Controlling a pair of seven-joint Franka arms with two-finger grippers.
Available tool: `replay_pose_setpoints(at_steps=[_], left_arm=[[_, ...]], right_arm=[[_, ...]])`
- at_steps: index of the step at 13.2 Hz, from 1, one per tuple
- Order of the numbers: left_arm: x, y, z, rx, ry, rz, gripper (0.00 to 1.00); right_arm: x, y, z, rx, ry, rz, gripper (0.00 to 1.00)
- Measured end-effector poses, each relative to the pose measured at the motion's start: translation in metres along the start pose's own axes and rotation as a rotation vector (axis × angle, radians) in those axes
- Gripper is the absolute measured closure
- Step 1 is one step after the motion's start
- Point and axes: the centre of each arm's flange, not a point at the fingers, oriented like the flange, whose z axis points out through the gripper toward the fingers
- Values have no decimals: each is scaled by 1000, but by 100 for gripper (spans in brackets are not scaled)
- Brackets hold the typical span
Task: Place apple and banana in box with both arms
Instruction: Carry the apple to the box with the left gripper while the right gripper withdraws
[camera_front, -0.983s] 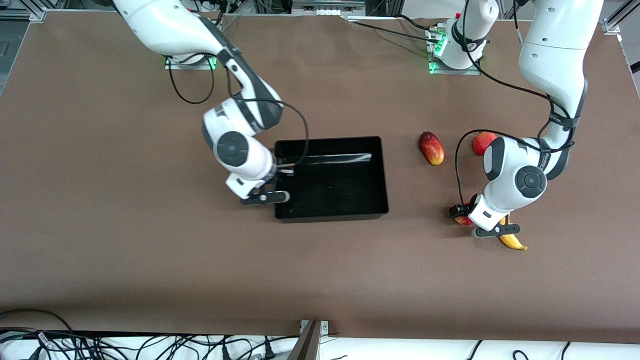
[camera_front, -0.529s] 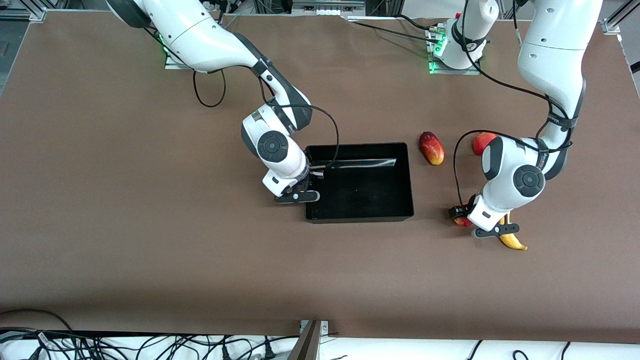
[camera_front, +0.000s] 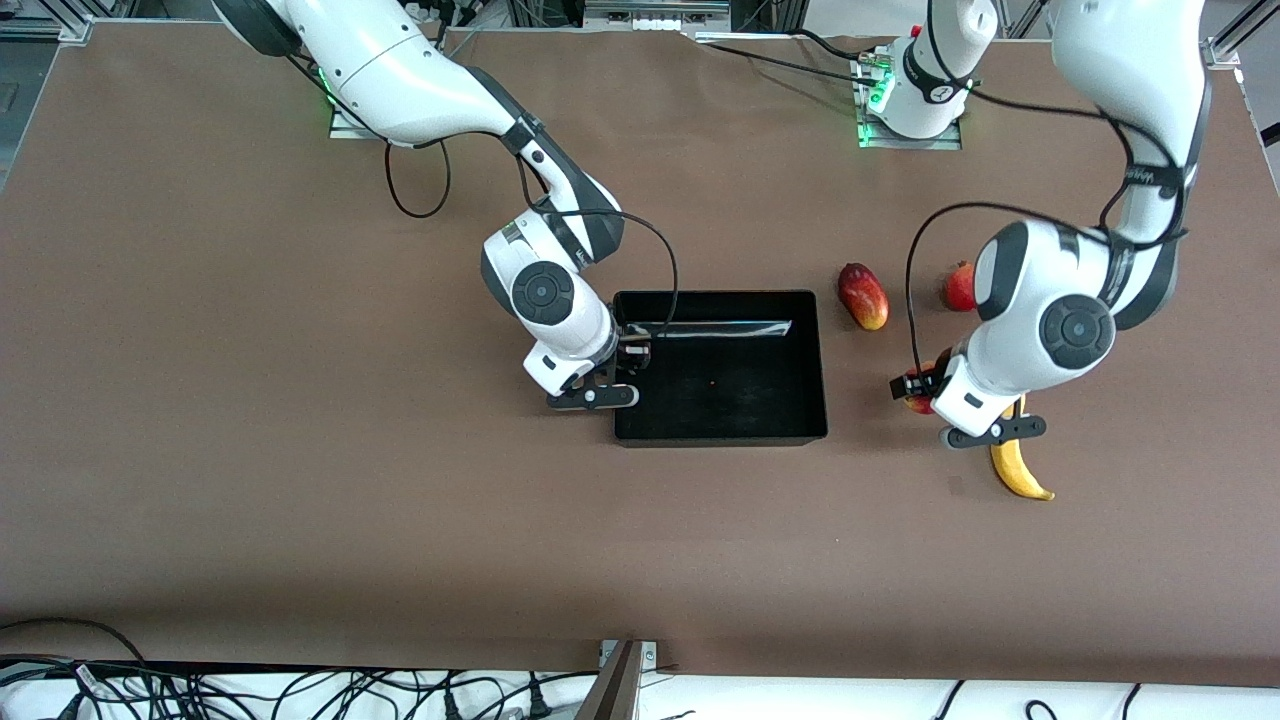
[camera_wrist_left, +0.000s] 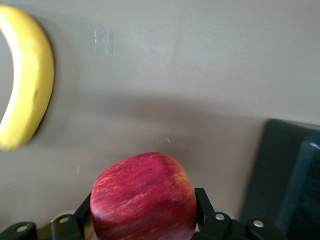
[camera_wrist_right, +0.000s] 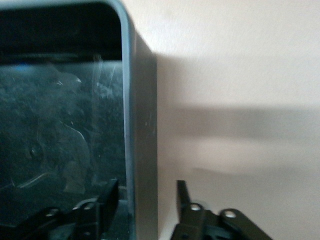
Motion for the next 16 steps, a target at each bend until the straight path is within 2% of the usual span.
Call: replay_pose_setpoints(at_steps=[2, 4, 8, 10, 13, 16], left_arm=[[-25, 41, -21, 2, 11, -88, 22], [-52, 88, -15, 7, 4, -140, 22], [-105, 169, 9, -3, -48, -193, 22], [-125, 203, 25, 0, -73, -186, 22], [-140, 243, 57, -2, -120, -162, 22], [-148, 272, 88, -10, -144, -144, 22]], right_arm=[[16, 6, -29, 13, 43, 16, 18], [36, 29, -85, 8, 72, 54, 0], [62, 124, -222, -40, 57, 130, 0], [60, 176, -278, -62, 32, 156, 0], [30, 219, -359, -77, 22, 195, 0], [-20, 249, -410, -89, 43, 183, 0]])
